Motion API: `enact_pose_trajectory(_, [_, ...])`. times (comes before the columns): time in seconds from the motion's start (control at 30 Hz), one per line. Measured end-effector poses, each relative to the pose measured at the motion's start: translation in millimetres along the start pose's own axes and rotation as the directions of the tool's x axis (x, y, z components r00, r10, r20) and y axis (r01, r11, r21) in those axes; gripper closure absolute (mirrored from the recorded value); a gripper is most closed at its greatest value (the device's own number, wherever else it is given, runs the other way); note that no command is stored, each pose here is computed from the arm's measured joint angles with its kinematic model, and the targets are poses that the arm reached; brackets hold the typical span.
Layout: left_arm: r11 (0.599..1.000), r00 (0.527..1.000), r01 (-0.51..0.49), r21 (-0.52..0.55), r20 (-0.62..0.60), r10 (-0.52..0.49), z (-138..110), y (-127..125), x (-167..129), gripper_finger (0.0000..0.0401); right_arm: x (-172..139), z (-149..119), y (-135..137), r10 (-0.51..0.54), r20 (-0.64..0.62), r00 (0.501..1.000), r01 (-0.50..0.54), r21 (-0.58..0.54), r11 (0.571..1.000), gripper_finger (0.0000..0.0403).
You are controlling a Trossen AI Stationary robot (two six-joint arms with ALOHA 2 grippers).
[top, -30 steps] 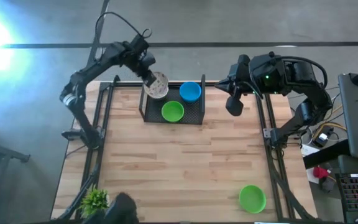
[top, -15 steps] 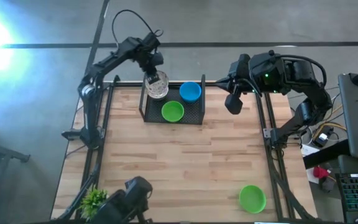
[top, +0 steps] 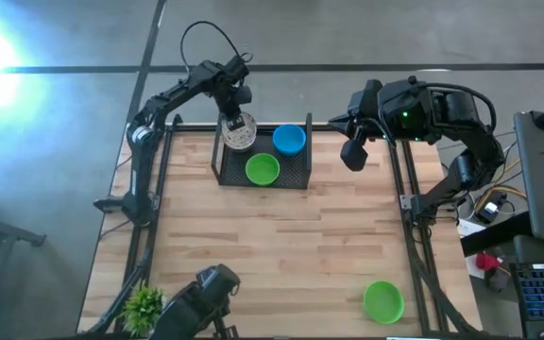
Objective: Pick & Place Mini bowls
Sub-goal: Stack the white bowl on top of the white bowls on the shelf
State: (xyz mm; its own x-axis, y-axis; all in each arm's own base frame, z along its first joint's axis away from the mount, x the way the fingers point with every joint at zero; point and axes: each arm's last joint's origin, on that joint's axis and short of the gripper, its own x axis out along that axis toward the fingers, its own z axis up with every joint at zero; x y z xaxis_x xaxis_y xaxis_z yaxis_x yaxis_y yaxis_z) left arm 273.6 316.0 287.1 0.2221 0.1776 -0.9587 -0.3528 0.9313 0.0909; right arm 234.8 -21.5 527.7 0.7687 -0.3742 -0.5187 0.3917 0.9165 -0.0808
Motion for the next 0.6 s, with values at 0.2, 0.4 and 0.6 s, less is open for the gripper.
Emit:
enact_pose_trajectory(0.2, [1.000,1.000,-0.009,0.012,-0.005,0.009,1,1,6,0.0398,0,0,-1,-0.004,0.000,1.000,0.004,-0.004,1.000,0.0376])
enact_pose_trajectory(0.4, [1.000,1.000,-0.006,0.013,-0.013,0.006,2,2,10,0.0398,0,0,-1,-0.004,0.000,1.000,0.004,-0.018,1.000,0.0376])
enact_pose_trajectory(0.6, [1.000,1.000,-0.006,0.013,-0.013,0.006,2,2,11,0.0398,0,0,-1,-0.004,0.000,1.000,0.004,-0.023,1.000,0.0376])
